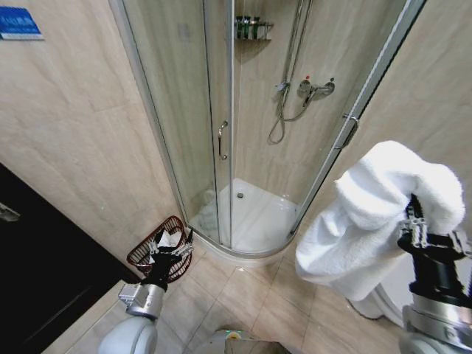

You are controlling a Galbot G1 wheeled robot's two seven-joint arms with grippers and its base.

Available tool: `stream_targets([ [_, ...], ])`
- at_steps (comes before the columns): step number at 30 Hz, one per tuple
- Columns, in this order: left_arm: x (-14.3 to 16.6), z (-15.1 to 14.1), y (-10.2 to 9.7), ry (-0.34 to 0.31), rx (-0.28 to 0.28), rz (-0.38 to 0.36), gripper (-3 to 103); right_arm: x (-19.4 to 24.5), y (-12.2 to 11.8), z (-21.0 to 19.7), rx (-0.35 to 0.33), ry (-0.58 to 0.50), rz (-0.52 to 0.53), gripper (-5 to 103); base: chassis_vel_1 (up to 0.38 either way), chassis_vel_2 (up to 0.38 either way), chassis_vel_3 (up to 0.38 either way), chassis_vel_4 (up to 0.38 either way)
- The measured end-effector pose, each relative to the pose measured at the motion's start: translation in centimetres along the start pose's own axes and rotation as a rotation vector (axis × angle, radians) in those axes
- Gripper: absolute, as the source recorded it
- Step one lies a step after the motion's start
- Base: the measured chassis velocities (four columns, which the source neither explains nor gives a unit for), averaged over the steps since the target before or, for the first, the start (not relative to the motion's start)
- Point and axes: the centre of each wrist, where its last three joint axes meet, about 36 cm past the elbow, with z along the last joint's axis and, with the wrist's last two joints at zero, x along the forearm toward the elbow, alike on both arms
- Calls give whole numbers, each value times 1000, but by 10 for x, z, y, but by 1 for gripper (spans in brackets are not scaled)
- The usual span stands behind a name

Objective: Discard the used towel into the hamper.

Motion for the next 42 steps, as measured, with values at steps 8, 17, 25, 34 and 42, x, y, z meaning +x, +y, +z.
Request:
stream_targets([
  [8, 0, 0, 0, 0, 0, 0, 100, 0, -1, 0, 1, 0, 1, 21, 0, 0, 0, 0],
  [17, 0, 0, 0, 0, 0, 0, 100, 0, -1, 0, 2, 0, 2, 21, 0, 0, 0, 0],
  [25, 0, 0, 0, 0, 0, 0, 100, 0, -1, 0, 2, 0, 2, 21, 0, 0, 0, 0],
  [34, 0, 0, 0, 0, 0, 0, 100, 0, -2, 0, 3, -1, 3, 21, 0, 0, 0, 0],
  [42, 0, 0, 0, 0, 0, 0, 100, -1, -1, 0, 1, -2, 2, 21, 0, 0, 0, 0],
])
